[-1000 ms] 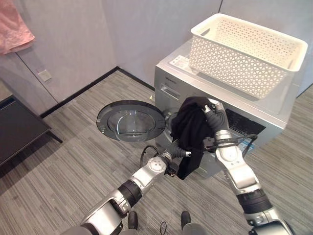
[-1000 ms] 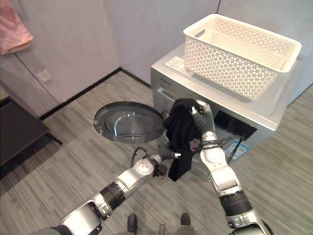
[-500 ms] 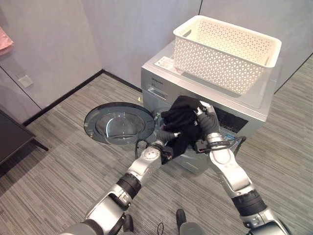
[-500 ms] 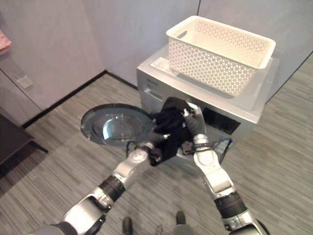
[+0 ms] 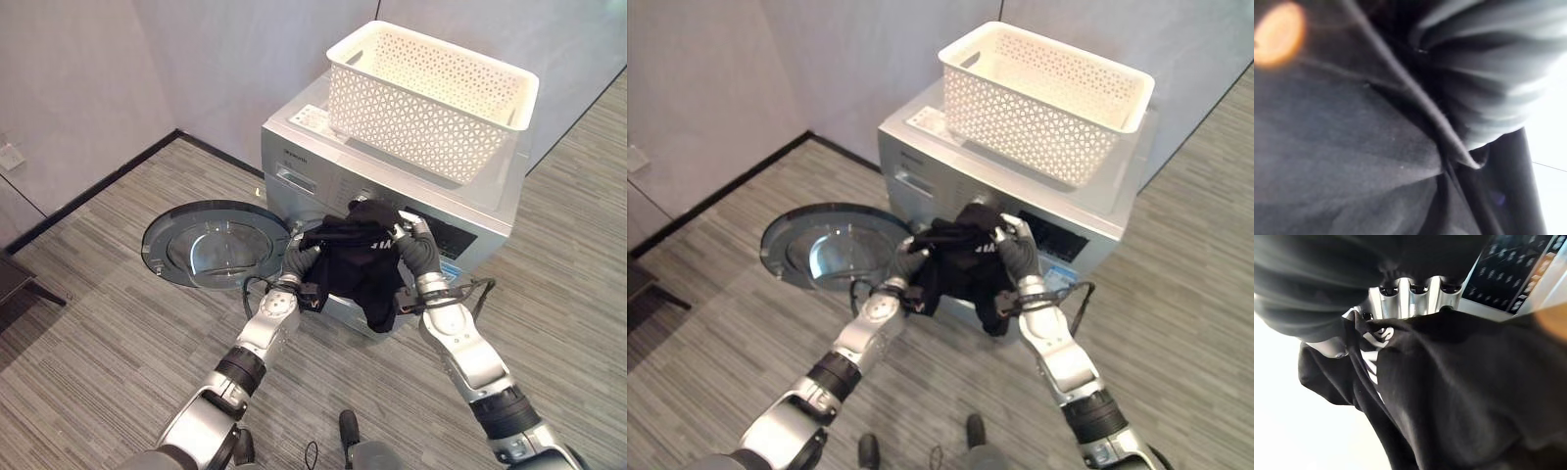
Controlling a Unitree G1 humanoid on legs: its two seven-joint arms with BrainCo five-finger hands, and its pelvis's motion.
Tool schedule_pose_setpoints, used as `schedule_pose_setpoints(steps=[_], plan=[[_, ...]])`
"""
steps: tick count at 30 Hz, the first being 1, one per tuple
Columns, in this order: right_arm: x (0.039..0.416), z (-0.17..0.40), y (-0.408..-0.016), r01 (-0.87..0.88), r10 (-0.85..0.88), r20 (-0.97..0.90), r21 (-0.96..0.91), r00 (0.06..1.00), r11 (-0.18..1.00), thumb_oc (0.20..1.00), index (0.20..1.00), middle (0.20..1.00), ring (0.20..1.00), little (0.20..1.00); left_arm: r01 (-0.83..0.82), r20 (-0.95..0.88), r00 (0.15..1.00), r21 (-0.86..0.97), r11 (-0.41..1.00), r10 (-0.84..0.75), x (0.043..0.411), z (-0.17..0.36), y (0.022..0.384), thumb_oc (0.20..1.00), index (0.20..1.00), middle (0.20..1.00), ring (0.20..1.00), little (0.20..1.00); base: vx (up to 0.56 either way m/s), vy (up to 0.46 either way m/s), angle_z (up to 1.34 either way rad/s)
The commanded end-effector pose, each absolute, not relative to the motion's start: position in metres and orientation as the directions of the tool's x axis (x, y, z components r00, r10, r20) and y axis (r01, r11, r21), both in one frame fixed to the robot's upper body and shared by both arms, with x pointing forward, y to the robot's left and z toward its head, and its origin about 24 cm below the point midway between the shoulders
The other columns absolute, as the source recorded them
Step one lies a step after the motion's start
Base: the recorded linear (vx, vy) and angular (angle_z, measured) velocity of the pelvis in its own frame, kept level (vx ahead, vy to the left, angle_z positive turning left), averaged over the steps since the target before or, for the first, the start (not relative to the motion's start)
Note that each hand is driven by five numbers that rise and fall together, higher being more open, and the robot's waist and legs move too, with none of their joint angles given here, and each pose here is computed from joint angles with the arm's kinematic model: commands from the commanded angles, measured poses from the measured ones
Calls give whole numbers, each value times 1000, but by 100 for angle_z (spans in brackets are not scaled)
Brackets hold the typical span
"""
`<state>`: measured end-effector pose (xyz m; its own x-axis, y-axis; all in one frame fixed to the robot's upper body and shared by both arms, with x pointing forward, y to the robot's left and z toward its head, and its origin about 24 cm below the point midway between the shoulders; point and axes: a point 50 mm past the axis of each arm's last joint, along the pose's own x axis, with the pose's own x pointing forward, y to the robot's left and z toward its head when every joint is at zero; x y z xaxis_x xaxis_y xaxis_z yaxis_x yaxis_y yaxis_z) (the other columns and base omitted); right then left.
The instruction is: Grab the laundry basket,head to the washer,open it,put in the laundry and shut it.
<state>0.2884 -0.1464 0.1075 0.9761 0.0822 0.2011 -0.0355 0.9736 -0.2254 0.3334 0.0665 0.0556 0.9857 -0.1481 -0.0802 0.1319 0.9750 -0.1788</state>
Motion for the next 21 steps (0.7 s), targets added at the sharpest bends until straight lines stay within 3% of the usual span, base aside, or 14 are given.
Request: schedule_pose_setpoints(steps=[1, 5, 6, 7, 21], plan=[[295, 135, -157, -14, 94, 330, -236, 939, 972, 310, 310, 310, 310, 310, 114, 46, 993, -193, 975, -107, 352, 87, 65, 200, 200, 200, 200, 200, -44, -24, -18], [304, 127, -155, -24, 90, 287, -225, 954, 974, 517, 517, 517, 517, 517, 91, 27, 996, -209, 974, -87, 356, 86, 64, 200, 200, 200, 200, 200, -43, -15, -16], [306, 126, -152, -37, 99, 278, -220, 955, 975, 677, 677, 677, 677, 677, 77, 25, 997, -220, 972, -73, 358, 87, 65, 200, 200, 200, 200, 200, -40, -14, -27], [307, 126, -152, -39, 102, 276, -224, 956, 974, 1000, 1000, 1000, 1000, 1000, 68, 22, 998, -223, 972, -65, 359, 87, 66, 200, 200, 200, 200, 200, -40, -14, -22], [302, 95, -169, -44, 90, 150, -286, 985, 957, 1000, 1000, 1000, 1000, 1000, 15, -37, 999, -291, 957, -27, 357, 73, 69, 200, 200, 200, 200, 200, -7, -2, -7]])
